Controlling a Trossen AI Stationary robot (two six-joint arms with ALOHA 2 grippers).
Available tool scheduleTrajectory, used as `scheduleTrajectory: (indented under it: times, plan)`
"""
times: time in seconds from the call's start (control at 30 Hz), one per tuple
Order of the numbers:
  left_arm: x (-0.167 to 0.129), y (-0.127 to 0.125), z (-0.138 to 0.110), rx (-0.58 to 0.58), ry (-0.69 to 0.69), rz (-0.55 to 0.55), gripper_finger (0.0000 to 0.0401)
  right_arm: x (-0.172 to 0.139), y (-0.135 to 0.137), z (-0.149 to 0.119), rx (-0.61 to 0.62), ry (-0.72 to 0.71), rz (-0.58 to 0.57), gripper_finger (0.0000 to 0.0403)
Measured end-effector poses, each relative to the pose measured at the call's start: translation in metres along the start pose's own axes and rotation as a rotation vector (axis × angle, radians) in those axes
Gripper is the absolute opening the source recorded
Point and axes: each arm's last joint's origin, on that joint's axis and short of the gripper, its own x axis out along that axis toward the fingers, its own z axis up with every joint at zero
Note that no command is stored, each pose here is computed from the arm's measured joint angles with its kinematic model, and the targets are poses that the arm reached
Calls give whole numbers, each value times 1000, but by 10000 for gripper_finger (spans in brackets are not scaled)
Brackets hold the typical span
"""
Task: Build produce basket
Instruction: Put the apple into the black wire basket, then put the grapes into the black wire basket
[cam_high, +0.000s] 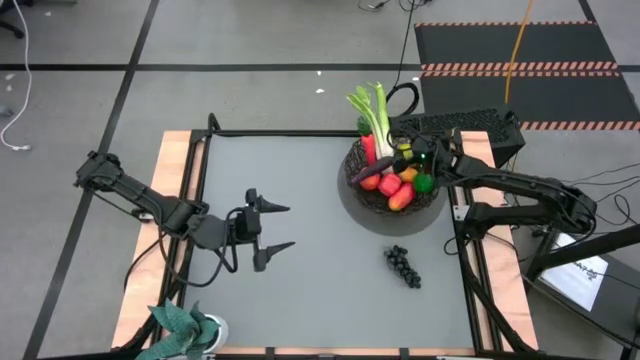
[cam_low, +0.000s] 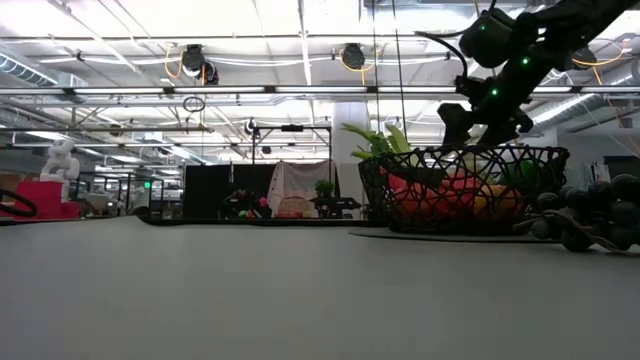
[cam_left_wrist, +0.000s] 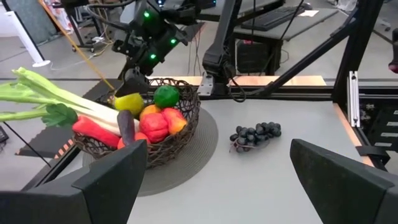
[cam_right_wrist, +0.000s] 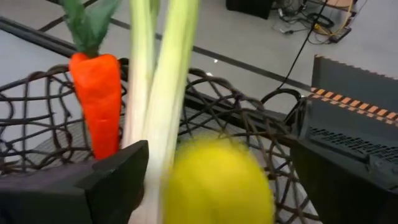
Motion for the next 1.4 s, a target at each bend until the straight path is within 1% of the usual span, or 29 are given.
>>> scheduleTrajectory:
  times: [0.17, 0.23, 0.3, 0.4, 0.47, 0.57, 0.63, 0.87, 0.97, 1.07, 1.17, 1.23, 1.4]
  plan:
    - [0, 0, -1, 10, 12, 3, 390, -1, -1, 2, 0, -14, 2, 397]
    - [0, 1, -2, 16, 19, 3, 390, -6, 1, 3, 31, -28, 50, 395]
    - [0, 1, -3, 24, 30, 4, 390, -15, 6, 6, 67, -47, 169, 394]
    - [0, 1, -5, 53, 44, 3, 390, -34, 17, 8, 101, -52, 409, 394]
    - [0, 1, -6, 67, 51, 3, 390, -49, 25, 7, 109, -59, 535, 393]
    - [0, 1, -6, 76, 55, 3, 390, -74, 37, -1, 110, -48, 684, 393]
    - [0, 2, -7, 82, 62, 6, 390, -90, 47, -8, 104, -45, 744, 393]
    - [2, 5, -7, 84, 71, 19, 390, -143, 80, -49, 41, -34, 862, 393]
    - [2, 4, -7, 74, 70, 19, 390, -163, 93, -70, 54, -16, 911, 393]
    - [2, 4, -7, 53, 69, 19, 390, -179, 106, -90, 64, -32, 937, 393]
    - [2, 4, -7, 42, 69, 20, 390, -186, 115, -101, 57, -24, 979, 393]
    - [2, 4, -7, 41, 70, 18, 390, -187, 119, -106, 42, 24, 1013, 393]
    - [1, 4, -10, 53, 89, 14, 390, -184, 126, -119, -4, 129, 1037, 393]
